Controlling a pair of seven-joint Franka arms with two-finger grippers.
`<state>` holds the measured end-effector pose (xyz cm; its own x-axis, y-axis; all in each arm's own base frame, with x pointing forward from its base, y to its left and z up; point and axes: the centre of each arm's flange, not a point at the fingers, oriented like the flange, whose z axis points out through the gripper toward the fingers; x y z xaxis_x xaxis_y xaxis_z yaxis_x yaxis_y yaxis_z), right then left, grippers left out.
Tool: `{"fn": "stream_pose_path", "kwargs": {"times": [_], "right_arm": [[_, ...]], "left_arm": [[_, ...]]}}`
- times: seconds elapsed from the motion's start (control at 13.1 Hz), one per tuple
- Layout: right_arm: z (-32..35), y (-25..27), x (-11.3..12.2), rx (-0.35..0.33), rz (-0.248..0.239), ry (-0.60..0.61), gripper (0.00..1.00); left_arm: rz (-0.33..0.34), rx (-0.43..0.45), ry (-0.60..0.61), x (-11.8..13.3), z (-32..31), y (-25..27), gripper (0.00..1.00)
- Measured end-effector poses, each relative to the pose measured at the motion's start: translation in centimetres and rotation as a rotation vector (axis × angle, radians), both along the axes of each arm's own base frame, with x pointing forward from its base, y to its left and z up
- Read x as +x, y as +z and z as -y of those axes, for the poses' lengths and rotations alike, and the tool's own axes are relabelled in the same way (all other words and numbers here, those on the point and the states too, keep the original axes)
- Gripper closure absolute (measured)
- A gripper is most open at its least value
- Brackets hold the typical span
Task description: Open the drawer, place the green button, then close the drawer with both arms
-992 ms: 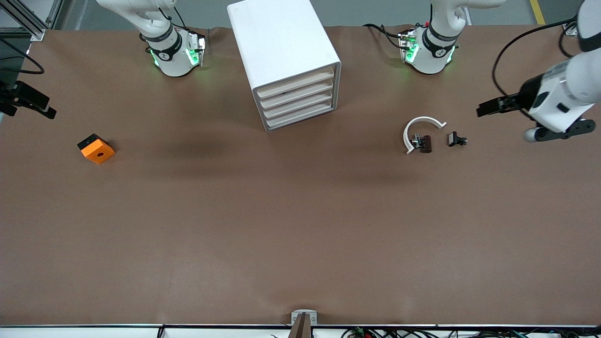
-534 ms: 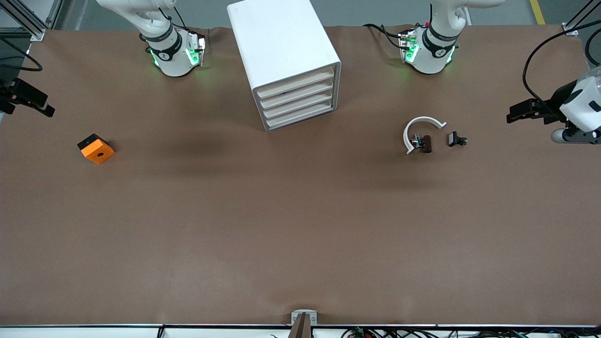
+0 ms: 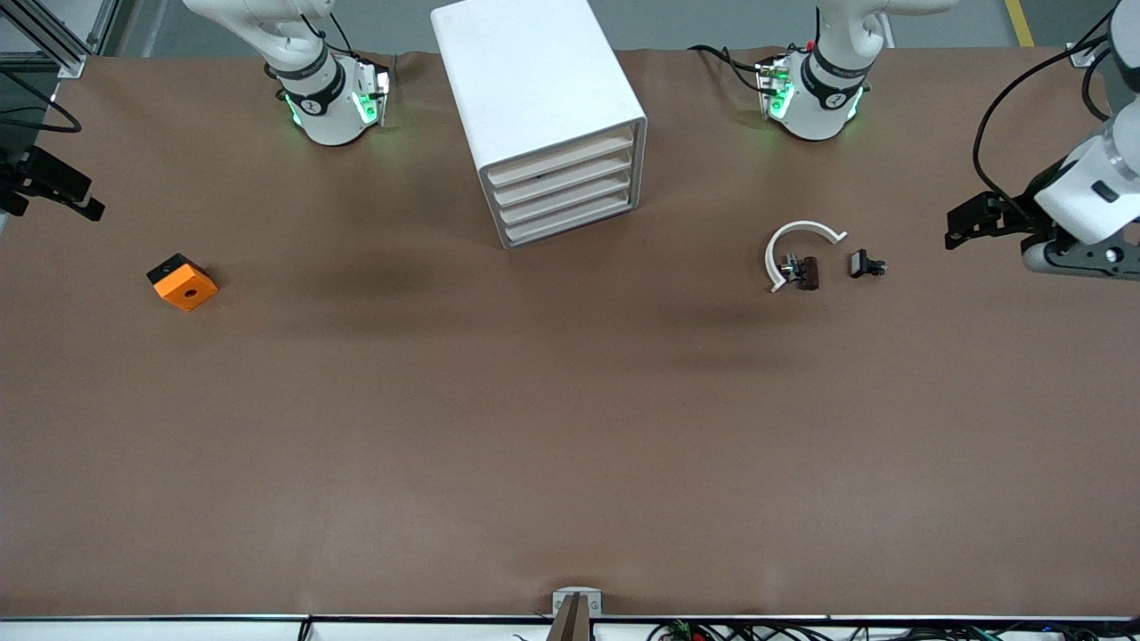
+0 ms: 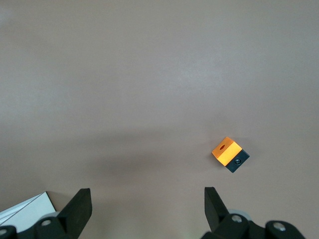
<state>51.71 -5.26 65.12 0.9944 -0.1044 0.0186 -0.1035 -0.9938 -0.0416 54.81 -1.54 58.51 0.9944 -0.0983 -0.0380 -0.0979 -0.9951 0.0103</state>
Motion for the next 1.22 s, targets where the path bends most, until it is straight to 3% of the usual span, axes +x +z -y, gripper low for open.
{"fn": "stream_pose_path", "kwargs": {"times": [0.31,0.76,1.22], "right_arm": [[-0.1,0.2,0.2,-0.002,0.019,0.001,0.0],[-1.3,0.3,0.4,-0.017,0.029,0.026,0.0],[-1.3,0.3,0.4,-0.019,0.026,0.026,0.0]], "left_arm": [[0.052,-0.002,0.022,0.3,-0.1,2.6,0.0],[0.066,-0.012,0.108,0.5,0.5,3.3,0.0],[0.062,-0.011,0.104,0.7,0.8,3.0,0.0]]}}
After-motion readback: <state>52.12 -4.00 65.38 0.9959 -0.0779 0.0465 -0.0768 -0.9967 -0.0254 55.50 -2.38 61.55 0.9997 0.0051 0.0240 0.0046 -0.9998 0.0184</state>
